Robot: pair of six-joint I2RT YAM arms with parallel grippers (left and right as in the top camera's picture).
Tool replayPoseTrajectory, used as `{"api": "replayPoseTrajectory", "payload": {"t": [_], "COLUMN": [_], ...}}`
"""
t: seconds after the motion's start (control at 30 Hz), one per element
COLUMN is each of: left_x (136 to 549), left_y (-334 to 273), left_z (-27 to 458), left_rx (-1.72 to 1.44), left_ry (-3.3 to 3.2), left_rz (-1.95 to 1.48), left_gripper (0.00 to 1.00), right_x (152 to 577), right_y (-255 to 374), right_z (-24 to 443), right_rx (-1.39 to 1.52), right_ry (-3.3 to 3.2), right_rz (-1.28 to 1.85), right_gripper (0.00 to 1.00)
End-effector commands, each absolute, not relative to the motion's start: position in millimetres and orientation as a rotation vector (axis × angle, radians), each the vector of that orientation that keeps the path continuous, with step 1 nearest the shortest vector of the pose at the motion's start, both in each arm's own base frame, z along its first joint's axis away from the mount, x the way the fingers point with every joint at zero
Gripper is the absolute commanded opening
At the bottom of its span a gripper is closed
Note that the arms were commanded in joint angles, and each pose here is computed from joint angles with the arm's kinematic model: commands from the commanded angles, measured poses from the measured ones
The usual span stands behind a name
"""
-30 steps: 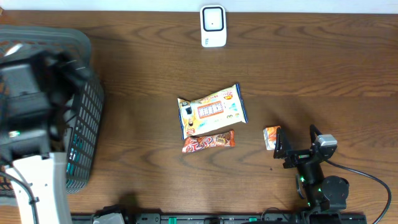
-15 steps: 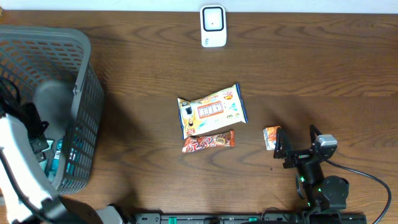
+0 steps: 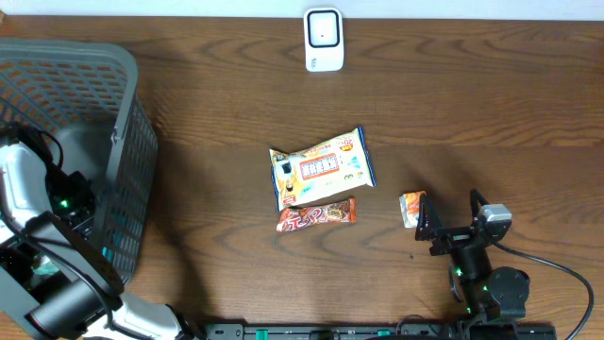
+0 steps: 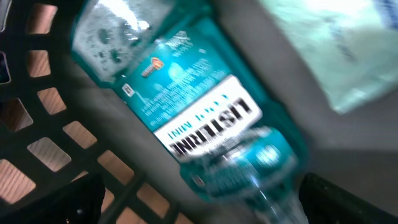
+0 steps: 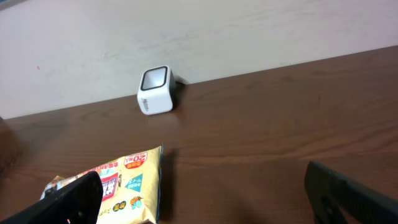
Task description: Scan the item barcode
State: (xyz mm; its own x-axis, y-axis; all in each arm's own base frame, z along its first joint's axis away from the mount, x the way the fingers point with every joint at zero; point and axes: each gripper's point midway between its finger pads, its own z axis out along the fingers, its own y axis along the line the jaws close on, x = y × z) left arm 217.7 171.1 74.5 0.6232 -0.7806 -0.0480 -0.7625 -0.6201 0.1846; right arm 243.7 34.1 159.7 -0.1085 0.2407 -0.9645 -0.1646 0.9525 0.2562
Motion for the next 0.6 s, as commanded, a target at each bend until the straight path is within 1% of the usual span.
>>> {"api": "replayPoseTrajectory", "payload": {"t": [0.0,0.4,0.53,0.57], "left_x": [200.1,185.9,176.1,176.0], "left_y": [175.1,171.8,164.8,164.8], "left_z": [64.1,10.7,3.0,2.9], "left_rx": [2.744,2.792,2.755,2.734], "left_ry": [-1.163,-1.164,-1.179,-1.22], "left_rz": [-0.326,-0.351,-0.37,-0.368], "left_gripper": [1.0,1.0,0.99,0.98], "right_x": [243.3,243.3,243.3,243.3], "right_y": [36.0,36.0,36.0,36.0], "right_z": [159.1,159.1,159.1,159.1], "right_rx": [0.057,0.057,0.057,0.058], "right_ry": [1.646,1.646,1.646,1.646], "right_rz": [0.351,0.351,0.351,0.351], "right_gripper": [0.99,0.99,0.99,0.99]}}
